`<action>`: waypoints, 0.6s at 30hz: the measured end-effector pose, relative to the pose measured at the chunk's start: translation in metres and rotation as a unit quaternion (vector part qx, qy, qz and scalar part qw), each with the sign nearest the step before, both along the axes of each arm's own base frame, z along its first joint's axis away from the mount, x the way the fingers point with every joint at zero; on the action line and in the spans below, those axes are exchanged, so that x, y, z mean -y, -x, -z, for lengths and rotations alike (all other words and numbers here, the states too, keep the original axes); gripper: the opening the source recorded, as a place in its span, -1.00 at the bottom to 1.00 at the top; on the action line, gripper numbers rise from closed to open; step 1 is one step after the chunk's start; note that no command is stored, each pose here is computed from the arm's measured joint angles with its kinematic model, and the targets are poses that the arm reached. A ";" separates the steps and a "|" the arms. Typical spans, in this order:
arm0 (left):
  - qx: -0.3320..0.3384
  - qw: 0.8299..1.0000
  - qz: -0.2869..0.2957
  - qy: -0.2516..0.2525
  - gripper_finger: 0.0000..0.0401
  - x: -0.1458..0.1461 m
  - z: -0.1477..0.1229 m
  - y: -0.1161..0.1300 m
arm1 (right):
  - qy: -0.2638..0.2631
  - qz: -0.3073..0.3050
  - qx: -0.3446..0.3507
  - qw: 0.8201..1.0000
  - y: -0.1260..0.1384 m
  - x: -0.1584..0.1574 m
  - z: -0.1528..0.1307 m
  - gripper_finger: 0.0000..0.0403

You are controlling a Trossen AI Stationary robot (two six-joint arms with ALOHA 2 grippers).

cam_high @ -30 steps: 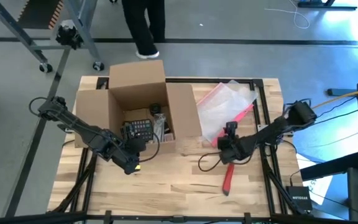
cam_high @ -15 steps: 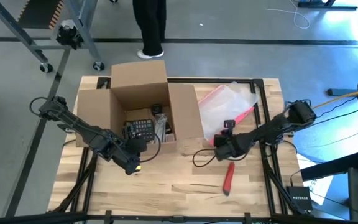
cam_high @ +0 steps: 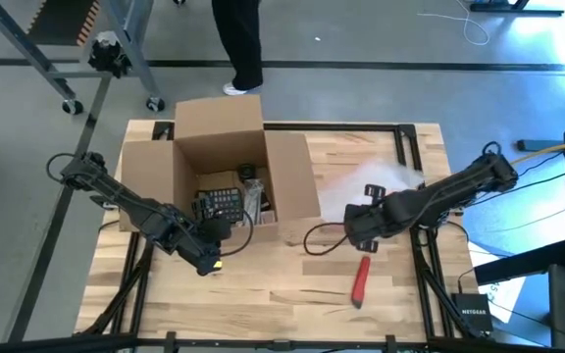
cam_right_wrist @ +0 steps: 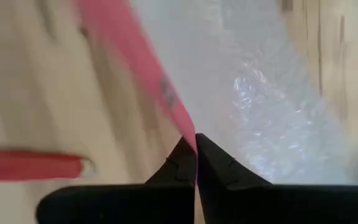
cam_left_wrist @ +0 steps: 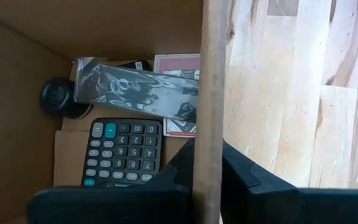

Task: Unpack boxes
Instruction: Remove the black mini fan from the cardboard box

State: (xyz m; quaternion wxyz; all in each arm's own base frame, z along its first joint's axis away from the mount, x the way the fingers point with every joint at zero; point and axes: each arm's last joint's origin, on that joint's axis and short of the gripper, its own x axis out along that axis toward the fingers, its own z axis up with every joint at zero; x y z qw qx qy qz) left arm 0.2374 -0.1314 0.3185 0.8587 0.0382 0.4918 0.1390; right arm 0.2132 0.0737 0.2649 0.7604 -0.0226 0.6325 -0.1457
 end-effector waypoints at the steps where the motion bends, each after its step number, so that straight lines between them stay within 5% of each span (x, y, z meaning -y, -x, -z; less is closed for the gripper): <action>1: 0.000 1.000 0.000 0.000 -0.87 0.000 0.000 0.000 | -0.002 0.002 0.006 1.000 0.000 -0.001 -0.009 -1.00; 18: -0.001 1.000 0.003 -0.001 -0.87 0.000 0.000 0.000 | -0.101 0.044 0.087 0.990 0.010 0.000 -0.119 -1.00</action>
